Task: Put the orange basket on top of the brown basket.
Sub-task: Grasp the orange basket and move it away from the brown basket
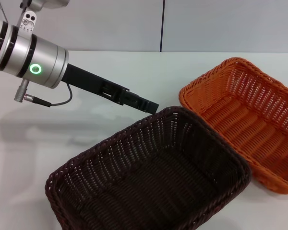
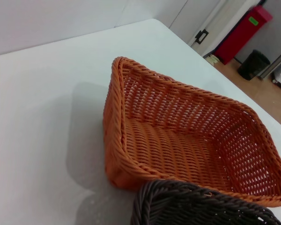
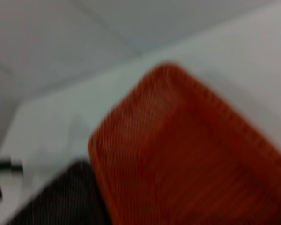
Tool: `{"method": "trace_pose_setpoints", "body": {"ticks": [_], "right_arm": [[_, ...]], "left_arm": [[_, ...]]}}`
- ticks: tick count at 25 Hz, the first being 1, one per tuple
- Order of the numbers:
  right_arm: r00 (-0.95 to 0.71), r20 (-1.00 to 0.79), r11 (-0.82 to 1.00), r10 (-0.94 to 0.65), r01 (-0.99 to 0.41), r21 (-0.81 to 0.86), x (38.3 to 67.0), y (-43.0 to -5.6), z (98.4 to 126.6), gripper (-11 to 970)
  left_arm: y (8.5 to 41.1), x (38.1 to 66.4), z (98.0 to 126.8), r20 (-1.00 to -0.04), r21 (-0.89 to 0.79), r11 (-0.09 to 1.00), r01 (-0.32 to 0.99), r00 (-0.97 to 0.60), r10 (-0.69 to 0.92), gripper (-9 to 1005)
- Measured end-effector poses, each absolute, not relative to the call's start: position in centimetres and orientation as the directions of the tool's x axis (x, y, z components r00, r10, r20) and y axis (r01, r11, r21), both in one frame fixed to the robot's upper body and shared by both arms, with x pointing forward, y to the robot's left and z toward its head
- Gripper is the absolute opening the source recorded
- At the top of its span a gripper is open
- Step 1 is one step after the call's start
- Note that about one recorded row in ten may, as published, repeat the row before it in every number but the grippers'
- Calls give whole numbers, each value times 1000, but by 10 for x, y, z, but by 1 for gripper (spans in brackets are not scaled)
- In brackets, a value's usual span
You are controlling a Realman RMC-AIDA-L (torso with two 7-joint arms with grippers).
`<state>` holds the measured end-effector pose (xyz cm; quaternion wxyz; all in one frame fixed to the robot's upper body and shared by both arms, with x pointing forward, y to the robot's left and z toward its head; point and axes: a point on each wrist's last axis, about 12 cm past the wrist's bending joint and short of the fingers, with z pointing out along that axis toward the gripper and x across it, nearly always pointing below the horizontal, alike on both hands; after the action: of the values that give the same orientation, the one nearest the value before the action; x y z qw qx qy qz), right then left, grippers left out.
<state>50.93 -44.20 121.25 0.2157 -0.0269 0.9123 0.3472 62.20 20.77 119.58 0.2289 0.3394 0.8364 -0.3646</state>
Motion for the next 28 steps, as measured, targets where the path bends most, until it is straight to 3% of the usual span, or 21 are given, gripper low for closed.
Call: {"method": "trace_pose_setpoints", "body": {"ticks": [3,11,21,28], "right_arm": [[-934,-353,759,48,-195,621,520,-431,1211,770],[-968,-234,762,89,-85,642,518,-439,1203,768],[-971,-174,778,163,18,628,511,-448,1185,766],[-971,-161,727,176,18,686,515,-440,1169,764]], "left_arm": [[207,621,1195,-628,-455,501,736,-664,406,859],[206,618,1185,-601,-465,493,735,-671,434,859],[197,621,1182,-593,-460,471,753,-655,468,859],[189,620,1177,-586,-448,467,762,-645,490,859]]}}
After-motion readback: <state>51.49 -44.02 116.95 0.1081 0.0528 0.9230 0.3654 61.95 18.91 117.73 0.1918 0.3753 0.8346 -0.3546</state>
